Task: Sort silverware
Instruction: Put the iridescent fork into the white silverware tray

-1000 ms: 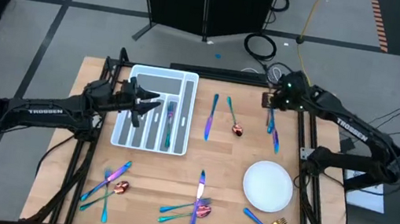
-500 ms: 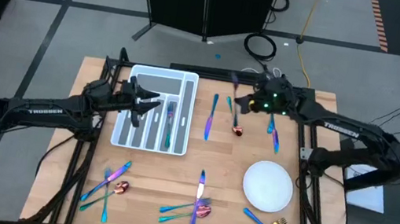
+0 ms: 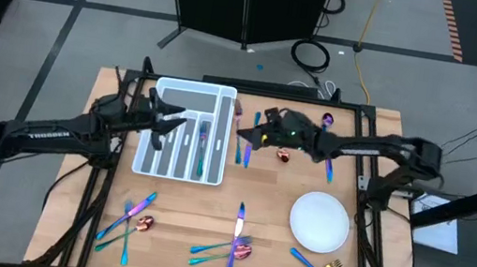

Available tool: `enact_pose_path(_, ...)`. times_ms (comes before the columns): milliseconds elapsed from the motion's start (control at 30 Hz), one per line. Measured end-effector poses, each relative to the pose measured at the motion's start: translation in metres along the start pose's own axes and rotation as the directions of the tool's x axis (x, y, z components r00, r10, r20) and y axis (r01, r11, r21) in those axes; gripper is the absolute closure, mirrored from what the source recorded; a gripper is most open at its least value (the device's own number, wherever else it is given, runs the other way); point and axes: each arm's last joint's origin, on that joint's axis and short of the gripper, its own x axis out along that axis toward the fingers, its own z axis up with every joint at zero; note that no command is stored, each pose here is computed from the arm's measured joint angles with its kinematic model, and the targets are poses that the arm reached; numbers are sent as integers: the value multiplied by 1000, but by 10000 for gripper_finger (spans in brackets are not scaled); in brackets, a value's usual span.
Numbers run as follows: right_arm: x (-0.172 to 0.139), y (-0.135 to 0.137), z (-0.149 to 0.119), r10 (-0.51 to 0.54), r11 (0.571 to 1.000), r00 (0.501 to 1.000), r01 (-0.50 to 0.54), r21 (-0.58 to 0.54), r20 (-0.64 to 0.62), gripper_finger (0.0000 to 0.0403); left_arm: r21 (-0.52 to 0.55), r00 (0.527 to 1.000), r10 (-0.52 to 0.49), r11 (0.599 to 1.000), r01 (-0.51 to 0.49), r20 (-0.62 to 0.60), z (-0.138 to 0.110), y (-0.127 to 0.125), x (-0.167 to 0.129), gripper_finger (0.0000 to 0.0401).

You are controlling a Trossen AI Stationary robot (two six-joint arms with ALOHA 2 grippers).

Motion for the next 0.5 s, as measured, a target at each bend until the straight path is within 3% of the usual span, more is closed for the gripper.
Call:
enact_pose_path(267, 36, -19, -26, -19, 997, 1000, 18, 75, 13, 403, 6, 999, 21, 1000, -21, 50, 7, 0, -8, 241)
enact_pose_path(500, 75, -12, -27, -21, 997, 999, 19, 77, 27, 403, 14, 998, 32, 999, -33, 55, 7, 1, -9, 241)
